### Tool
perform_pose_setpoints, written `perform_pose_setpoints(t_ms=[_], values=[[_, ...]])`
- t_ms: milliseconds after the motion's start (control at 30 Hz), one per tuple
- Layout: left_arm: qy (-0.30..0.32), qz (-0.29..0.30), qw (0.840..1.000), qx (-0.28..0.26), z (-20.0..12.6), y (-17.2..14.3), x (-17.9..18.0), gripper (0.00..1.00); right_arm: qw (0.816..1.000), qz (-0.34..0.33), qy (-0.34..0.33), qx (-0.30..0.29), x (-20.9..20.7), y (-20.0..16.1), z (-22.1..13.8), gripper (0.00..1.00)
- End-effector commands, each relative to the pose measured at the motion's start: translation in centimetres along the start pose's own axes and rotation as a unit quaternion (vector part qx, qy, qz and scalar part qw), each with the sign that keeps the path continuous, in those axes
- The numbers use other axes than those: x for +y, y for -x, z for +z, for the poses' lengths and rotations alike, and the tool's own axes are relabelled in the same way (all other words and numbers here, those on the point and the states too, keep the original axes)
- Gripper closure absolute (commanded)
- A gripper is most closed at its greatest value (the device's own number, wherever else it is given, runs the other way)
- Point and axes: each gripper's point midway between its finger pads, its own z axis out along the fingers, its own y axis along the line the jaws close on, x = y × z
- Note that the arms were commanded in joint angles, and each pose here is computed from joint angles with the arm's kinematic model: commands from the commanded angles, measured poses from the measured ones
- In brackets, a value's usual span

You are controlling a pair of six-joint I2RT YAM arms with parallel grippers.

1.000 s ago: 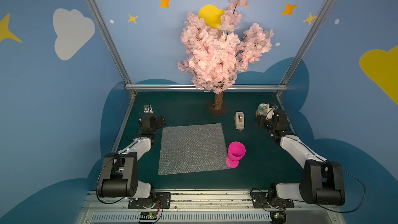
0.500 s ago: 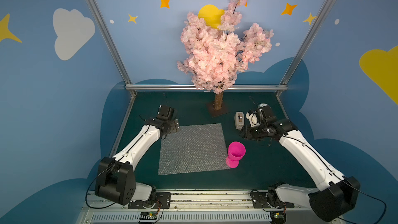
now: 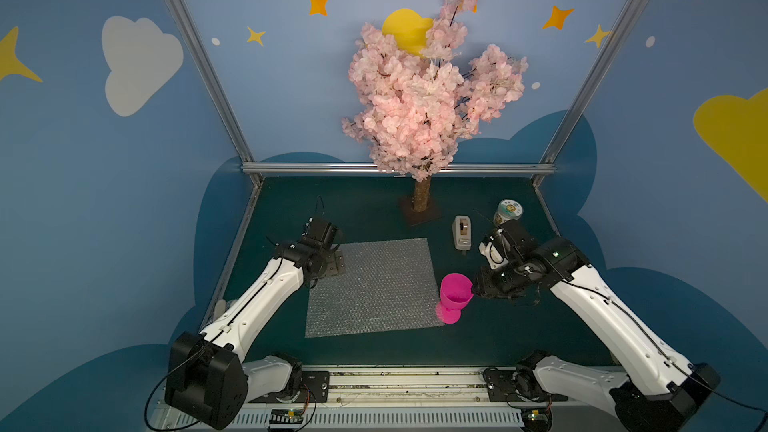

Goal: Wrap wine glasses in bubble wrap
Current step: Pick up the wine glass at the center of the board.

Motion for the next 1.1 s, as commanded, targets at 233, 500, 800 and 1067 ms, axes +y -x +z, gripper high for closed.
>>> perform_pose_setpoints(t_ms=[233, 500, 800, 1067], values=[[-0.023, 0.081, 0.996, -0.008, -1.0, -0.4, -3.7, 0.01, 1.000, -0.001, -0.020, -0.003, 0.4, 2.1, 2.4, 0.57], [-0.100, 0.177, 0.979, -0.033, -2.7, -2.1, -8.4, 0.01, 0.998, -0.008, -0.056, 0.020, -0.4, 2.7, 3.8, 0.77], [-0.236, 0.304, 0.921, -0.063, -4.4, -6.7, -15.2, 0.07, 0.991, -0.037, -0.113, 0.066, -1.7, 2.9, 4.1, 0.99], [-0.316, 0.393, 0.858, -0.100, -5.3, -9.9, -21.9, 0.14, 0.977, -0.075, -0.188, 0.063, -3.6, 4.4, -1.2, 1.00]])
